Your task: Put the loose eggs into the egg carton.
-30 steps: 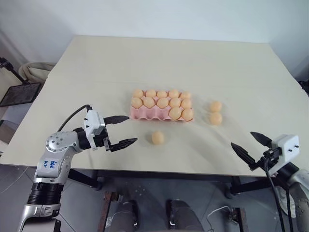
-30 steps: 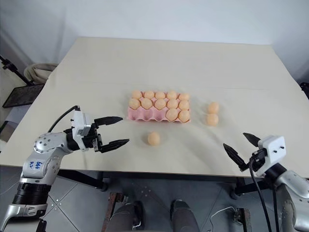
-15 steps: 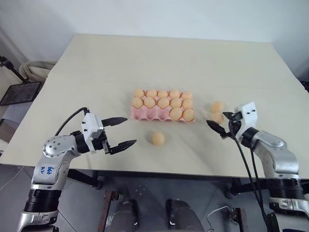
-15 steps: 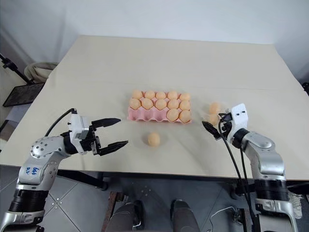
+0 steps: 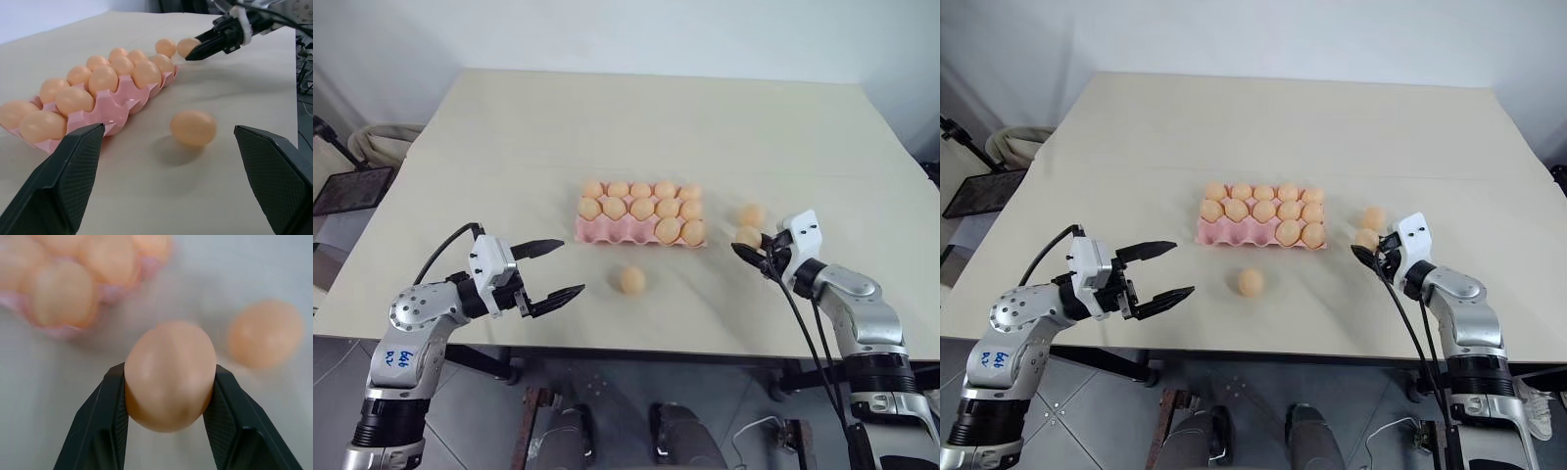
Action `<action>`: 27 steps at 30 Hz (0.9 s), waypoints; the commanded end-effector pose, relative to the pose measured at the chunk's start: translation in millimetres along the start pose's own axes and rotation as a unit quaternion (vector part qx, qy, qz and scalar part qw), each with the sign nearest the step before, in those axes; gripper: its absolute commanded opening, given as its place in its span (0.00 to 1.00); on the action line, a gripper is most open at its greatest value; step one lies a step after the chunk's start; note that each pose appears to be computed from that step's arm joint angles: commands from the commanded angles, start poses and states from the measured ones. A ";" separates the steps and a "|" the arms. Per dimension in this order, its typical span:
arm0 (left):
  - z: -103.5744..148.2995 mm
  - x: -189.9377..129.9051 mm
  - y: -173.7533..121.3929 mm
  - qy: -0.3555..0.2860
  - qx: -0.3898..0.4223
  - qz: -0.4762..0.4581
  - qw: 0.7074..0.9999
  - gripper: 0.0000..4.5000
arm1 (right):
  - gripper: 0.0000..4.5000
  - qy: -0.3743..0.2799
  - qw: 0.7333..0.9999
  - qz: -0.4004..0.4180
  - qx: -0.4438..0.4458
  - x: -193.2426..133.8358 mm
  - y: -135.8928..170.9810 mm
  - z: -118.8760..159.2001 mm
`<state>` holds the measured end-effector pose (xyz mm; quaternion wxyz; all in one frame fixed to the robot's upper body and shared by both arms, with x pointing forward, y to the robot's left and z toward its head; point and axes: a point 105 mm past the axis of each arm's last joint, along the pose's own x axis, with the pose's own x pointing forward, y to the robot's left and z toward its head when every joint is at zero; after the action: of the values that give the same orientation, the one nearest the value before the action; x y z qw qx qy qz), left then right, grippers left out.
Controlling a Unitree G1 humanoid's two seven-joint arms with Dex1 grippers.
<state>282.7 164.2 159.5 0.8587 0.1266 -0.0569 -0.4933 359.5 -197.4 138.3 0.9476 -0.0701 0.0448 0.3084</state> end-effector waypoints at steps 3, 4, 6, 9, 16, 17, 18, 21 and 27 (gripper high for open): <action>6.6 -7.0 3.8 -0.012 0.006 0.018 1.000 1.00 | 0.42 -0.056 0.993 0.100 -0.035 28.8 60.5 58.7; 5.6 -7.6 4.3 -0.011 0.003 0.020 1.000 1.00 | 0.42 -0.055 0.993 0.101 -0.035 36.6 66.1 64.1; 3.9 -8.8 4.4 -0.011 -0.004 0.021 1.000 1.00 | 0.42 -0.045 0.993 0.107 -0.039 50.8 78.7 70.9; 3.1 -9.4 3.4 -0.010 -0.012 0.018 1.000 1.00 | 0.42 -0.026 0.991 0.118 -0.051 66.7 94.2 72.8; 6.2 -9.8 2.6 -0.010 -0.005 0.021 1.000 1.00 | 0.54 -0.002 0.991 0.113 -0.077 88.8 98.8 68.5; 6.6 -10.0 2.7 -0.010 -0.003 0.022 1.000 1.00 | 0.60 -0.006 0.990 0.115 -0.075 89.0 99.5 70.9; 6.8 -10.1 2.8 -0.010 -0.001 0.023 1.000 1.00 | 0.67 -0.011 0.990 0.119 -0.073 88.7 100.8 73.8; 6.9 -9.3 2.5 -0.010 0.002 0.024 1.000 1.00 | 0.90 -0.032 0.989 0.126 -0.073 82.7 103.1 83.4; 8.3 -3.5 1.7 -0.017 0.005 0.012 1.000 1.00 | 0.99 -0.089 0.982 0.138 -0.092 25.5 84.0 85.0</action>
<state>283.3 170.4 158.5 0.8702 0.1111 -0.0528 -0.4771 346.2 -85.7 192.1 0.8895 -0.1181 -0.0134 0.4413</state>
